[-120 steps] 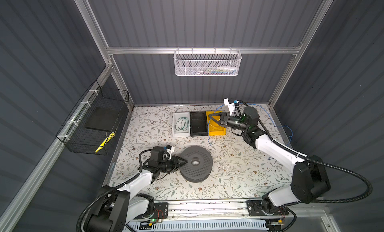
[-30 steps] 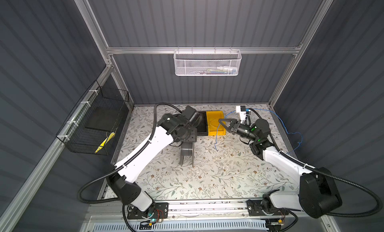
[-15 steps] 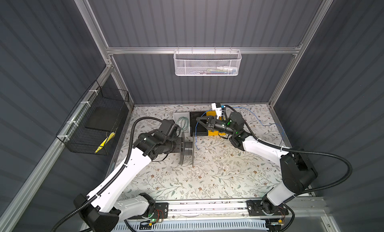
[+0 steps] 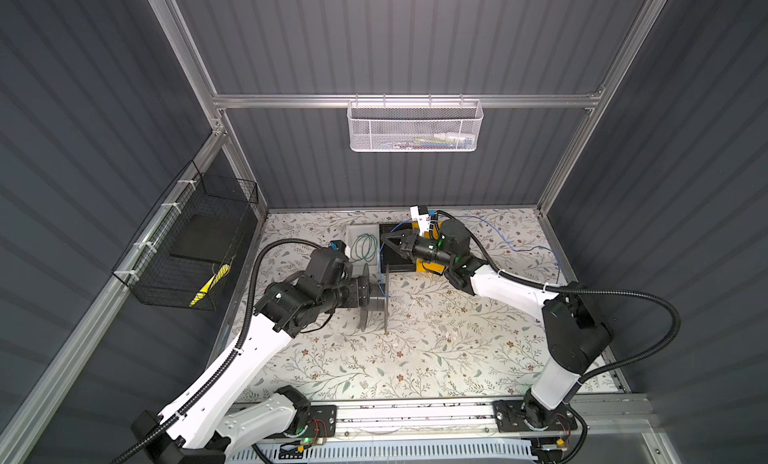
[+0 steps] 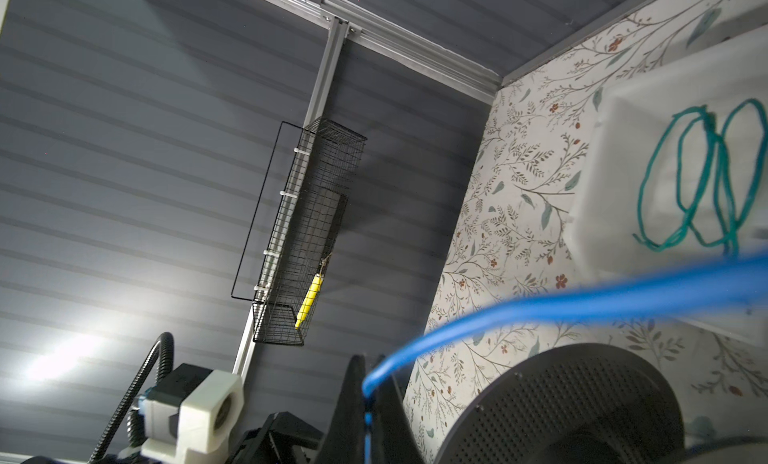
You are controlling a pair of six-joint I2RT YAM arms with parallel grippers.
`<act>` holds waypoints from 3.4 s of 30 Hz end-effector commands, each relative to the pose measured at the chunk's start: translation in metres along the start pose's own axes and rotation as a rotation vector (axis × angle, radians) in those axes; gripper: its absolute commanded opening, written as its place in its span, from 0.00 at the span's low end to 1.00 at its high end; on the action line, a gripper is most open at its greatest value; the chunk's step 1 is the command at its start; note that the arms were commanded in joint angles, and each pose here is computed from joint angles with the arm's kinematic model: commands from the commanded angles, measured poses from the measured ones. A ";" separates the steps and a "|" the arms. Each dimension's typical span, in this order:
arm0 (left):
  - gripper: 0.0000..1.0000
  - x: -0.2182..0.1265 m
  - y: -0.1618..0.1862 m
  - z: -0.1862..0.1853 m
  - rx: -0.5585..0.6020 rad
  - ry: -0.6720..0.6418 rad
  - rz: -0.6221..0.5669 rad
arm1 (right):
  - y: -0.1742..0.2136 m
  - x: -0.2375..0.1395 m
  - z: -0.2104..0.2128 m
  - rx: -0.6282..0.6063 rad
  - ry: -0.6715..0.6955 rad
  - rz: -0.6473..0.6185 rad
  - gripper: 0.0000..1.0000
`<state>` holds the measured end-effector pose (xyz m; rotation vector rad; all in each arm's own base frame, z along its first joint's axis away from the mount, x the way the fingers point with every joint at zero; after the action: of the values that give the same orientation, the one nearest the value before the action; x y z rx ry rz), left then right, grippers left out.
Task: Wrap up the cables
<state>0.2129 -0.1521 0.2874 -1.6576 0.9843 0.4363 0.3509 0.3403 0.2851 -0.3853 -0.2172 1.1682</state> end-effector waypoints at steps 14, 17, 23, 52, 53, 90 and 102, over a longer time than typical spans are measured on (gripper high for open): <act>0.82 0.019 0.001 -0.007 -0.027 0.089 -0.065 | -0.002 0.027 0.000 -0.010 0.001 -0.037 0.00; 0.82 0.020 0.001 -0.005 -0.026 0.084 -0.081 | -0.005 0.026 0.010 -0.014 -0.003 -0.044 0.00; 0.82 0.026 0.006 0.005 -0.021 0.025 -0.086 | -0.009 0.023 0.025 -0.023 -0.023 -0.042 0.00; 0.55 0.086 0.009 0.016 0.024 -0.021 -0.020 | -0.033 -0.014 0.054 -0.041 -0.037 -0.096 0.00; 0.52 0.086 0.011 0.016 0.008 -0.017 -0.021 | -0.032 -0.013 0.053 -0.041 -0.035 -0.096 0.00; 0.53 0.078 0.015 0.015 -0.125 -0.028 0.048 | -0.031 0.032 -0.004 0.015 0.067 -0.084 0.00; 0.28 0.090 0.021 0.014 -0.174 -0.009 0.064 | -0.034 0.031 -0.017 0.029 0.119 -0.137 0.00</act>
<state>0.2510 -0.1722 0.2021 -1.7370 1.0124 0.5967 0.3954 0.3538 0.2768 -0.4090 -0.1128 1.0379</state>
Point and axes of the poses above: each gripper's point midway between its finger pads, its own x axis out along the fingers, its own z axis along the line the jaws close on, y = z × x, the point moved 5 cm from there along -x, back along the fingers, and after that the axes turned 2 degrees about -x, right-handed, at the moved point
